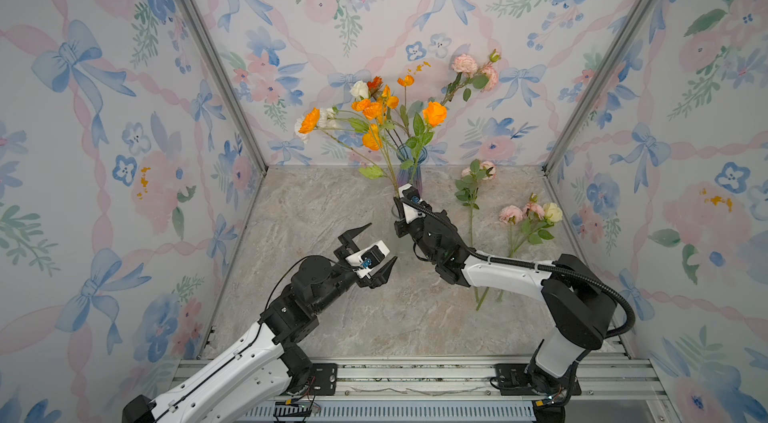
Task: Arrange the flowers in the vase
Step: 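Lower the pink rose stems into the vase mouth with the right gripper, then open the right gripper and move it back to the rose pile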
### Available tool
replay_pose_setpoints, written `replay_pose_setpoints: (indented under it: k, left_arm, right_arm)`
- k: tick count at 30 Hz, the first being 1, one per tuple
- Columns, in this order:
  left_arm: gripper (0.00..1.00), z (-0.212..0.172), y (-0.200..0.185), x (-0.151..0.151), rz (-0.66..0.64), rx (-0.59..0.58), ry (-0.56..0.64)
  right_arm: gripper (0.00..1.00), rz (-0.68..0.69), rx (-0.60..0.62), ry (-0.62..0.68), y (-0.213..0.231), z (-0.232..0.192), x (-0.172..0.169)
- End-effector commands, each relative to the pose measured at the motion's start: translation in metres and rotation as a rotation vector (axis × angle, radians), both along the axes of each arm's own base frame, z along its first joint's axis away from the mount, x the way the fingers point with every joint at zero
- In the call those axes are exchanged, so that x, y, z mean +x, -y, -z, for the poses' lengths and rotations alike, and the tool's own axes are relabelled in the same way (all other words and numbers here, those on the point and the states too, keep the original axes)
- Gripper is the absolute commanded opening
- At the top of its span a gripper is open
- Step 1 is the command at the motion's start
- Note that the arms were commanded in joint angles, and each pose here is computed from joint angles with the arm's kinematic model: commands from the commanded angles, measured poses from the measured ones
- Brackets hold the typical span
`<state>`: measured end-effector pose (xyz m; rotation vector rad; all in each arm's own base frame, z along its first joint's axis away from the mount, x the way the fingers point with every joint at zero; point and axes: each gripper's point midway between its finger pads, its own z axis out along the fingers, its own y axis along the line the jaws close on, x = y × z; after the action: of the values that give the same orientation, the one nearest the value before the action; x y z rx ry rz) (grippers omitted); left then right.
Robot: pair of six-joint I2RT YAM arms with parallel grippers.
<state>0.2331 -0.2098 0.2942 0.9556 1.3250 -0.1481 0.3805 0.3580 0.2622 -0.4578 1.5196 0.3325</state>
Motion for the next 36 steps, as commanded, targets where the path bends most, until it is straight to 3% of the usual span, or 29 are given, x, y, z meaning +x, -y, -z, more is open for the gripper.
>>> replay_pose_setpoints:
  k: [1, 16, 19, 21, 26, 30, 36]
  left_arm:
    - [0.98, -0.002, 0.0, -0.001, 0.008, -0.02, 0.002]
    - [0.98, -0.004, 0.0, -0.002, 0.014, -0.021, 0.004]
    - [0.98, -0.005, 0.001, -0.003, 0.018, -0.022, 0.005]
    - [0.98, -0.005, 0.001, -0.003, 0.023, -0.022, 0.005]
    - [0.98, 0.001, 0.008, -0.005, 0.058, -0.009, -0.017]
    - [0.98, 0.007, 0.014, -0.007, 0.09, -0.004, -0.039]
    - [0.98, 0.025, 0.035, -0.011, 0.167, 0.049, -0.096]
  right_arm:
    - [0.09, 0.012, 0.023, 0.003, 0.003, -0.002, -0.007]
    - [0.24, 0.015, -0.015, -0.007, 0.008, 0.003, -0.016]
    - [0.27, 0.019, 0.008, 0.014, 0.012, -0.014, -0.022]
    - [0.31, 0.028, 0.012, 0.024, 0.016, -0.02, -0.026]
    - [0.53, 0.092, 0.042, 0.03, 0.044, -0.043, -0.037]
    - [0.7, 0.212, -0.001, -0.071, 0.086, -0.042, -0.037]
    - [0.77, 0.492, 0.01, -0.38, 0.191, 0.011, -0.019]
